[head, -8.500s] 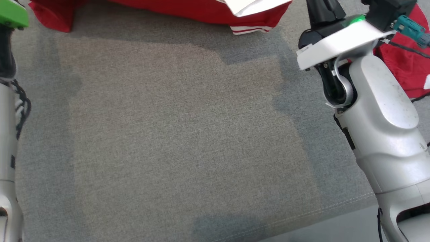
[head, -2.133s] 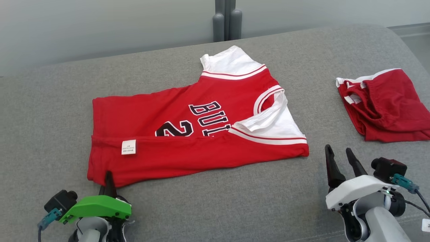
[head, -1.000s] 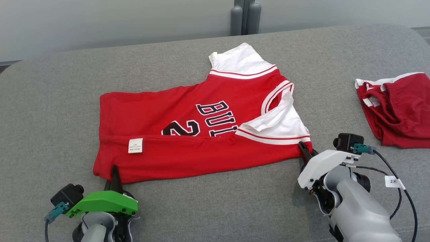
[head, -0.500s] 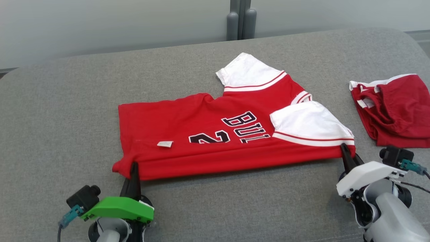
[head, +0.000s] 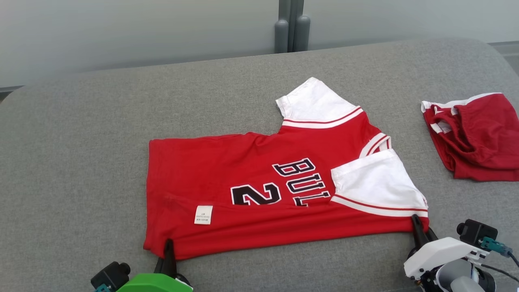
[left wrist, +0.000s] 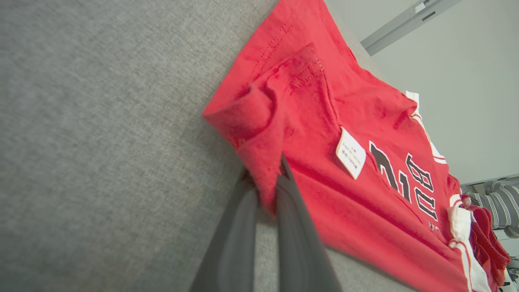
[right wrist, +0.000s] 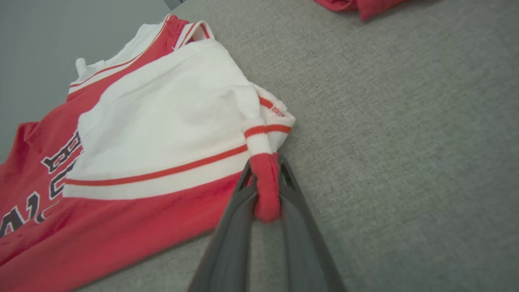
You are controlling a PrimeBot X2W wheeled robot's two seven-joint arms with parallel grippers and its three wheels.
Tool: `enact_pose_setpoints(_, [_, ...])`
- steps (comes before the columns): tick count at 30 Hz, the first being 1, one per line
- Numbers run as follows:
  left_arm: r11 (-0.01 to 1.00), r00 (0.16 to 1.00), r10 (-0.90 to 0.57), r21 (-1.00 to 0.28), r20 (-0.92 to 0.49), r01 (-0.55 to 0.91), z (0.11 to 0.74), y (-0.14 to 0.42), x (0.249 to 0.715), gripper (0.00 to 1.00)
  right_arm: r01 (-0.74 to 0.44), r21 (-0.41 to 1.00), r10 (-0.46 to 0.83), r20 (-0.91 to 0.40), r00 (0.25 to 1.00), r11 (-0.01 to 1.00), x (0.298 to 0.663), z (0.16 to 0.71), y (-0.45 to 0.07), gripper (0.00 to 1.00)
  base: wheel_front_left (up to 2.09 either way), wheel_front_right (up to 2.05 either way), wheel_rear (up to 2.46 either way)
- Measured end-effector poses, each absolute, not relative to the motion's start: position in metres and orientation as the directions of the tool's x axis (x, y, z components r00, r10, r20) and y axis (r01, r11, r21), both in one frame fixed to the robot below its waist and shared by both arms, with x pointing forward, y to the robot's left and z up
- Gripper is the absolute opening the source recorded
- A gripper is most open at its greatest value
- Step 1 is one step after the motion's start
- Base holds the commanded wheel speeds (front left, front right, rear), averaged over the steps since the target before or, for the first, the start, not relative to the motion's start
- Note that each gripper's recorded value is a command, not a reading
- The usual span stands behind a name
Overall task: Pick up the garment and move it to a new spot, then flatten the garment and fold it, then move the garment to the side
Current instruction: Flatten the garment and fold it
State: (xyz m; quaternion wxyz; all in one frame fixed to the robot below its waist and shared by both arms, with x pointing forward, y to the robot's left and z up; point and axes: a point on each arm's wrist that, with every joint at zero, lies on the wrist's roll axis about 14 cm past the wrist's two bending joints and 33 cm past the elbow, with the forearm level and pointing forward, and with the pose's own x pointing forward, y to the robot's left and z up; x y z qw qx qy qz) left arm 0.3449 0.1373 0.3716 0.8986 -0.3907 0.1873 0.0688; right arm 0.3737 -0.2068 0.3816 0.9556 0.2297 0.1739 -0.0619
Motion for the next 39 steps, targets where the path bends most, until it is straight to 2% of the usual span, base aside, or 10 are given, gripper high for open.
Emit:
enact_pose_setpoints(11, [0.688, 0.902, -0.022, -0.661, -0.432, -0.299, 0.363, 0.134, 0.331, 0.0, 0.199, 0.416, -0.039, -0.364, 0.931, 0.887, 0.36, 0.382, -0.2, 0.01, 0.0, 0.0, 0.0])
enact_pose_setpoints(13, [0.689, 0.901, -0.025, -0.661, -0.434, -0.299, 0.362, 0.133, 0.33, 0.01, 0.2, 0.413, -0.04, -0.364, 0.93, 0.888, 0.357, 0.382, -0.201, 0.11, 0.0, 0.0, 0.0])
enact_pose_setpoints(14, [0.689, 0.9, -0.024, -0.659, -0.435, -0.3, 0.362, 0.133, 0.33, 0.15, 0.202, 0.413, -0.041, -0.365, 0.93, 0.888, 0.356, 0.382, -0.201, 0.22, 0.0, 0.0, 0.0])
enact_pose_setpoints(15, [0.69, 0.9, -0.022, -0.658, -0.435, -0.301, 0.363, 0.134, 0.33, 0.39, 0.205, 0.415, -0.044, -0.364, 0.93, 0.887, 0.355, 0.383, -0.201, 0.33, 0.0, 0.0, 0.0])
enact_pose_setpoints(16, [0.691, 0.901, -0.016, -0.656, -0.434, -0.303, 0.363, 0.135, 0.33, 0.75, 0.207, 0.414, -0.049, -0.361, 0.931, 0.887, 0.354, 0.383, -0.203, 0.45, 0.0, 0.0, 0.0])
enact_pose_setpoints(17, [0.694, 0.902, -0.009, -0.652, -0.432, -0.305, 0.364, 0.137, 0.331, 1.0, 0.211, 0.413, -0.054, -0.36, 0.931, 0.886, 0.352, 0.384, -0.205, 0.79, 0.0, 0.0, 0.0])
enact_pose_setpoints(18, [0.697, 0.903, -0.002, -0.648, -0.43, -0.307, 0.364, 0.139, 0.331, 1.0, 0.215, 0.411, -0.06, -0.358, 0.932, 0.886, 0.35, 0.384, -0.206, 1.0, 0.0, 0.0, 0.0])
enact_pose_setpoints(27, [0.75, 0.916, 0.085, -0.581, -0.391, -0.317, 0.376, 0.177, 0.329, 1.0, 0.235, 0.388, -0.115, -0.306, 0.945, 0.891, 0.341, 0.399, -0.225, 1.0, 0.0, 0.0, 0.0])
enact_pose_setpoints(34, [0.858, 0.963, 0.011, -0.492, -0.269, -0.147, 0.42, 0.178, 0.37, 1.0, 0.184, 0.349, -0.111, -0.219, 0.969, 0.919, 0.35, 0.43, -0.23, 1.0, 0.0, 0.0, 0.0])
enact_pose_setpoints(39, [0.902, 0.963, -0.069, -0.428, -0.261, -0.051, 0.437, 0.166, 0.396, 1.0, 0.152, 0.32, -0.098, -0.177, 0.979, 0.935, 0.357, 0.448, -0.231, 1.0, 0.0, 0.0, 0.0])
